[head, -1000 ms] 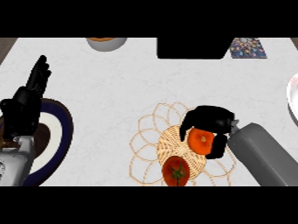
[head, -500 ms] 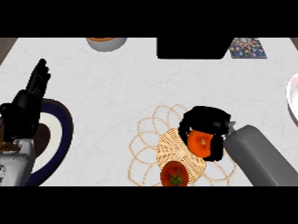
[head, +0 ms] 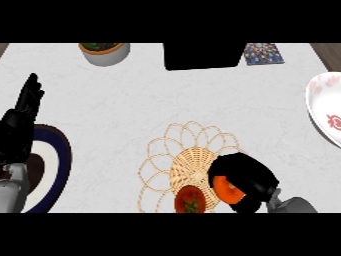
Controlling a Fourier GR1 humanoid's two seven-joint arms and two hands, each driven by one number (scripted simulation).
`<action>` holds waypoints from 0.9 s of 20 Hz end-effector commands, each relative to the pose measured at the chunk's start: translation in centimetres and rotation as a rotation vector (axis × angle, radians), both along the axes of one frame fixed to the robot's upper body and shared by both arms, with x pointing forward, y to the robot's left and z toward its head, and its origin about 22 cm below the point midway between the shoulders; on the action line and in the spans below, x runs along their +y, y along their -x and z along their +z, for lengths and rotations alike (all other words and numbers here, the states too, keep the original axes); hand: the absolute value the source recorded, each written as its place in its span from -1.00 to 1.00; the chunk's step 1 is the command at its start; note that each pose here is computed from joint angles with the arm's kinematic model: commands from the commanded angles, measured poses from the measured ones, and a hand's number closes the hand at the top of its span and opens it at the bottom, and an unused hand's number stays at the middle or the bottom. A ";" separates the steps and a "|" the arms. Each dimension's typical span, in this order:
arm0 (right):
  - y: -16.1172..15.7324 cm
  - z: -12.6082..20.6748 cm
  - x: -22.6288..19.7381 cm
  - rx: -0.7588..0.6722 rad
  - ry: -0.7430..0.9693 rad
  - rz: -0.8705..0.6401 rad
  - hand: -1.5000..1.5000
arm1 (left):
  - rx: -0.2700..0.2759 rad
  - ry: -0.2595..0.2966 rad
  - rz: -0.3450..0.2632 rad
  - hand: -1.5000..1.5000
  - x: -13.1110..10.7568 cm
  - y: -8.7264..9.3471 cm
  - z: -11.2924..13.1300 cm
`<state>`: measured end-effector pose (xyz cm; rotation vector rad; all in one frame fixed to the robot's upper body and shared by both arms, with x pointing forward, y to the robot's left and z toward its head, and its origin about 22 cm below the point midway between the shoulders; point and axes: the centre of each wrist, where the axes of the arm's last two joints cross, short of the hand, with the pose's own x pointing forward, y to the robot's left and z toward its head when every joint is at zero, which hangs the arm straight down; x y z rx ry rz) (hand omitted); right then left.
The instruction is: Pick the squash from the placemat and place it in the bowl
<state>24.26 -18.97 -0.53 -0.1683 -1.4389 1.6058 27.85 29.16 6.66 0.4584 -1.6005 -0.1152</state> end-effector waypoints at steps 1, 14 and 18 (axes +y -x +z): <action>5.8 0.8 0.0 0.012 -0.058 -0.175 1.00 | -0.012 -0.014 0.022 0.00 1.3 0.7 0.8; 16.5 14.7 -4.5 -0.296 -0.378 -0.643 1.00 | -0.006 -0.001 -0.024 0.00 -0.8 0.4 0.4; 15.1 14.6 -6.4 -0.321 -0.430 -0.735 1.00 | -0.038 -0.012 -0.061 0.00 -2.3 -0.1 2.0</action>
